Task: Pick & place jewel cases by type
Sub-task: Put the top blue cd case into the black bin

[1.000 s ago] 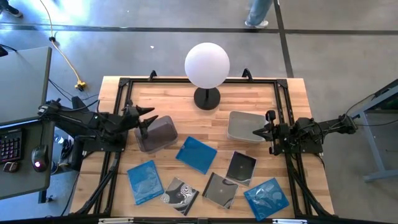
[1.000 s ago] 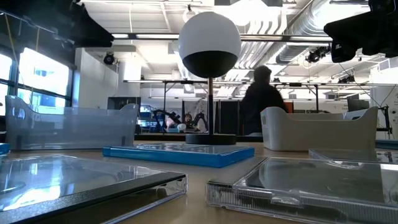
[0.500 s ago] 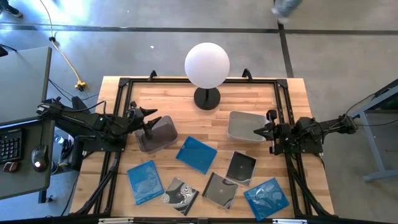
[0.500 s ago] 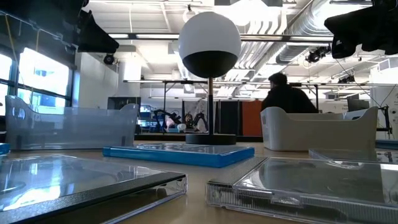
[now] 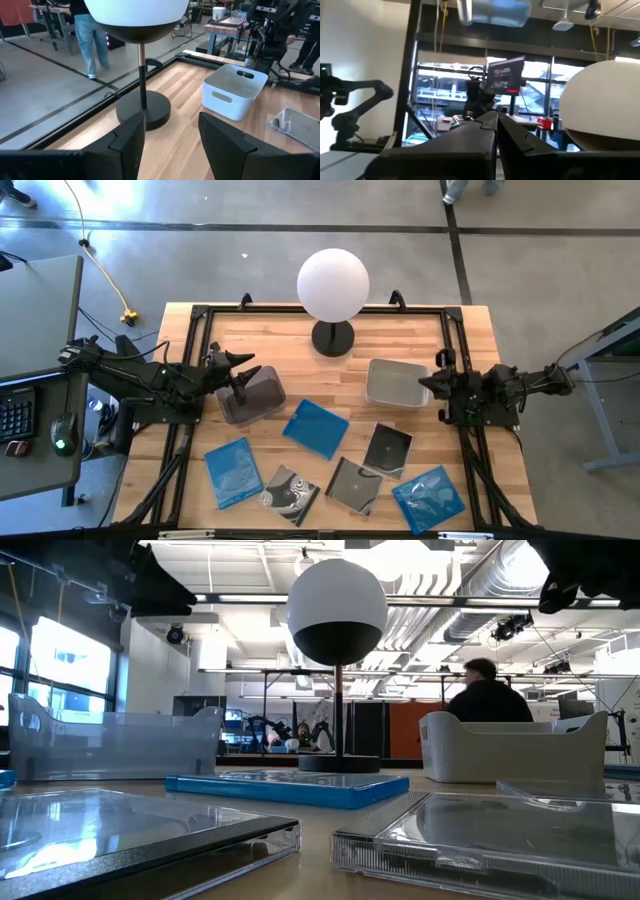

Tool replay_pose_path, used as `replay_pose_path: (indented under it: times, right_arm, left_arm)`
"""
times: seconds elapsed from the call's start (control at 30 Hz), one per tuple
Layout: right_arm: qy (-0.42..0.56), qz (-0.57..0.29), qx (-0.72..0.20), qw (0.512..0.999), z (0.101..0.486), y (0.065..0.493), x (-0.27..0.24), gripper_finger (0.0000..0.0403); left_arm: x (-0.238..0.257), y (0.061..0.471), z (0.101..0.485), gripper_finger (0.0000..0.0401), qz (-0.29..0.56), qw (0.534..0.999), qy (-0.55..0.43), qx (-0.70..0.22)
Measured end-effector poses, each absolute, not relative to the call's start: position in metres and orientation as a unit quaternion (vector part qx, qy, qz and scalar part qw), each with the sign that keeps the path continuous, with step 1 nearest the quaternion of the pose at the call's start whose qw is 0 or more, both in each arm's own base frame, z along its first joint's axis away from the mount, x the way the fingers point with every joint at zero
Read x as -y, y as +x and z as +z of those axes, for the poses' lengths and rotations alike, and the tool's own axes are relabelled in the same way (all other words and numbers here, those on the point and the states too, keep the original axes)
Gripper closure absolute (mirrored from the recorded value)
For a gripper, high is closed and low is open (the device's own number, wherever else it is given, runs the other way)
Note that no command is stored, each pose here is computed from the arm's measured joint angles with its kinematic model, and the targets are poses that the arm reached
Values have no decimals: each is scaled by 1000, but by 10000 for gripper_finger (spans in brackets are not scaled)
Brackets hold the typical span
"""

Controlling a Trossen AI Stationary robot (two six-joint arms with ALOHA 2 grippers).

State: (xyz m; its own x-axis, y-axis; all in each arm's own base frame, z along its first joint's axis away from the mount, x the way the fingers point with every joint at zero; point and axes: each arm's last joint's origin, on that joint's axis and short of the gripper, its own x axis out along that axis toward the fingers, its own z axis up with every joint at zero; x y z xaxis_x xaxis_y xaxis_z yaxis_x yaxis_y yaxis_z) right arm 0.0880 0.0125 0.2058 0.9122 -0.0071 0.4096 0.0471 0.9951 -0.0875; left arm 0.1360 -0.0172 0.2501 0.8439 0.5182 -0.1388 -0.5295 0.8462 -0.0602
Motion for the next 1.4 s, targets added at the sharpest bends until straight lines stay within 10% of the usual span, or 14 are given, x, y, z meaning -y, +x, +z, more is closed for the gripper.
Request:
replay_pose_path:
  times: [0.77, 1.4]
  right_arm:
    - [-24, -50, 207, 977, 206, 88, -10, 382]
    - [4, -40, 168, 985, 212, 105, -14, 258]
  left_arm:
    - [23, 143, 252, 219, 184, 979, -66, -55]
    - [38, 190, 260, 219, 148, 975, 87, -139]
